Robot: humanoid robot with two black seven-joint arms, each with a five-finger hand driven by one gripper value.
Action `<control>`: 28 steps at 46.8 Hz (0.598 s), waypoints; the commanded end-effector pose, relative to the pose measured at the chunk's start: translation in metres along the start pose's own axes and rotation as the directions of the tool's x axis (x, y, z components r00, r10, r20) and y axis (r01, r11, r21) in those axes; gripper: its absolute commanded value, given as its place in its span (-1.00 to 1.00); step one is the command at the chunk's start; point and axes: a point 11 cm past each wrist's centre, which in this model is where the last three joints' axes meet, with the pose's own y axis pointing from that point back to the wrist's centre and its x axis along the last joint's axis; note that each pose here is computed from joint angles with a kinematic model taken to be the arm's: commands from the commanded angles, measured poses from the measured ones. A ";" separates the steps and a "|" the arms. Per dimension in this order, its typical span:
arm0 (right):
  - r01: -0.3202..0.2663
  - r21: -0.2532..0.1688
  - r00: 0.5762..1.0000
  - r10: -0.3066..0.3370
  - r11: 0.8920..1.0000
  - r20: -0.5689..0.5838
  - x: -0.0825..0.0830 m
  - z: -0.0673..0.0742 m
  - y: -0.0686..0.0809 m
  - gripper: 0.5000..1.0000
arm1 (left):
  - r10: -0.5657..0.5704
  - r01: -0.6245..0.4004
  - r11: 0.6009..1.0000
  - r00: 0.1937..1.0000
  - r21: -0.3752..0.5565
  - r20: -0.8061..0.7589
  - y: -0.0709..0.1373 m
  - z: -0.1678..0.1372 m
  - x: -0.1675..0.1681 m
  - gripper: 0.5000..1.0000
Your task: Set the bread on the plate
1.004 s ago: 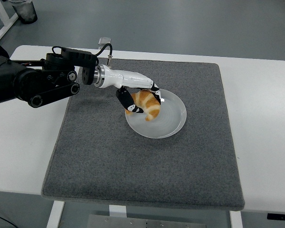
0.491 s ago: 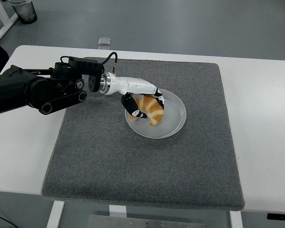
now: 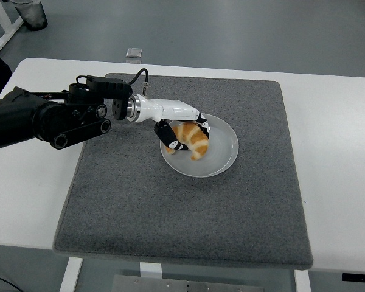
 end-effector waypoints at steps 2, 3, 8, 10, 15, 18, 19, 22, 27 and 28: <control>0.000 0.000 1.000 0.000 1.000 0.000 0.000 0.000 0.000 0.81 | 0.005 -0.005 1.000 1.000 -0.001 -0.001 0.000 0.000 0.001 0.15; 0.000 0.000 1.000 0.000 1.000 0.000 0.000 0.000 0.000 0.81 | 0.006 -0.006 1.000 1.000 -0.001 -0.004 0.000 0.000 0.001 0.29; 0.000 0.000 1.000 0.000 1.000 0.000 0.000 0.000 0.000 0.81 | -0.001 0.001 1.000 1.000 -0.001 -0.020 0.000 -0.001 -0.007 0.72; 0.000 0.000 1.000 0.000 1.000 0.000 0.000 0.000 0.000 0.81 | -0.001 0.001 1.000 1.000 -0.001 -0.020 0.000 -0.001 -0.007 0.80; 0.000 0.000 1.000 0.000 1.000 0.000 0.000 0.000 0.000 0.81 | 0.002 -0.002 1.000 1.000 -0.002 -0.029 0.000 -0.001 -0.007 0.96; 0.000 0.000 1.000 0.000 1.000 0.000 0.000 0.000 0.000 0.81 | 0.010 -0.010 1.000 0.999 -0.006 -0.033 -0.001 0.000 -0.005 0.97; 0.000 0.000 1.000 0.000 1.000 0.000 0.000 0.000 0.000 0.81 | 0.014 -0.015 1.000 0.999 -0.009 -0.035 -0.001 0.001 -0.003 0.97; -0.001 0.000 1.000 0.001 1.000 0.000 0.000 0.000 0.000 0.81 | 0.024 -0.025 1.000 0.999 -0.016 -0.038 -0.001 0.003 0.000 0.98; -0.001 0.000 1.000 0.001 1.000 0.000 0.000 0.000 0.000 0.81 | 0.084 -0.087 0.996 0.992 -0.033 -0.091 -0.001 0.008 0.018 0.98; 0.000 0.000 1.000 0.000 1.000 0.000 0.000 0.000 0.000 0.81 | 0.094 -0.099 0.994 0.990 -0.039 -0.106 -0.001 0.010 0.023 0.98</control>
